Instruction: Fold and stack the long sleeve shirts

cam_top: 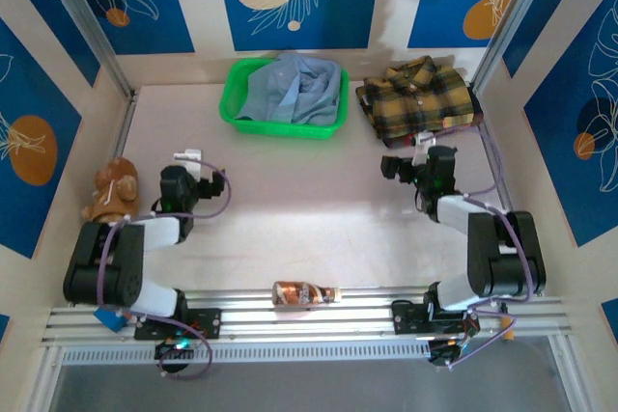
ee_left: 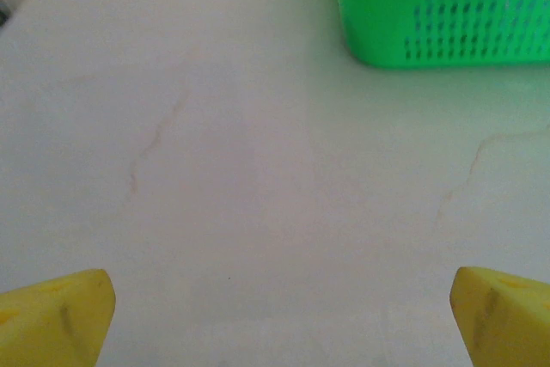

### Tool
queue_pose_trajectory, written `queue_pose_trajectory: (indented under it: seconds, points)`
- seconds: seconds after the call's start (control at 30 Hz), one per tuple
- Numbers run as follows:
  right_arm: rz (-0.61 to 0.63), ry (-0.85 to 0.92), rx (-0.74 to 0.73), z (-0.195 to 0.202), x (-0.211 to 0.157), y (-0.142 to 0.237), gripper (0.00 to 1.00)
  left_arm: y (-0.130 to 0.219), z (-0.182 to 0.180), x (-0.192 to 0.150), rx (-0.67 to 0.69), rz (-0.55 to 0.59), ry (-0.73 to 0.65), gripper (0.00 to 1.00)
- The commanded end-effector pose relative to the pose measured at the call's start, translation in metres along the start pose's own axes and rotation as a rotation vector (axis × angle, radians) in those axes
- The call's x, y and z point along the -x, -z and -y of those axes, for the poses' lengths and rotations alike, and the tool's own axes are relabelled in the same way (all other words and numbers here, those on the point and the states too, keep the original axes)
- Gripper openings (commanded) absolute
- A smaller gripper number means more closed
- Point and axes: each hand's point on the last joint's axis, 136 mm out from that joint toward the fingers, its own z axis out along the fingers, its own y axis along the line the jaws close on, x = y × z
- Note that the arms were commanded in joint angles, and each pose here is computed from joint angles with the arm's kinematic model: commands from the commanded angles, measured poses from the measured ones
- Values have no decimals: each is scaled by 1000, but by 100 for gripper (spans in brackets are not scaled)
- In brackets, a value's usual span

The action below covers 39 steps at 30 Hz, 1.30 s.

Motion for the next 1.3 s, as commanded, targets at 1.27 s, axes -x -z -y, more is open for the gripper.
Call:
queue_pose_trajectory:
  seconds: [1.27]
  points:
    - [-670, -256, 354, -213, 43, 150, 100, -174, 62, 66, -49, -712, 442, 69]
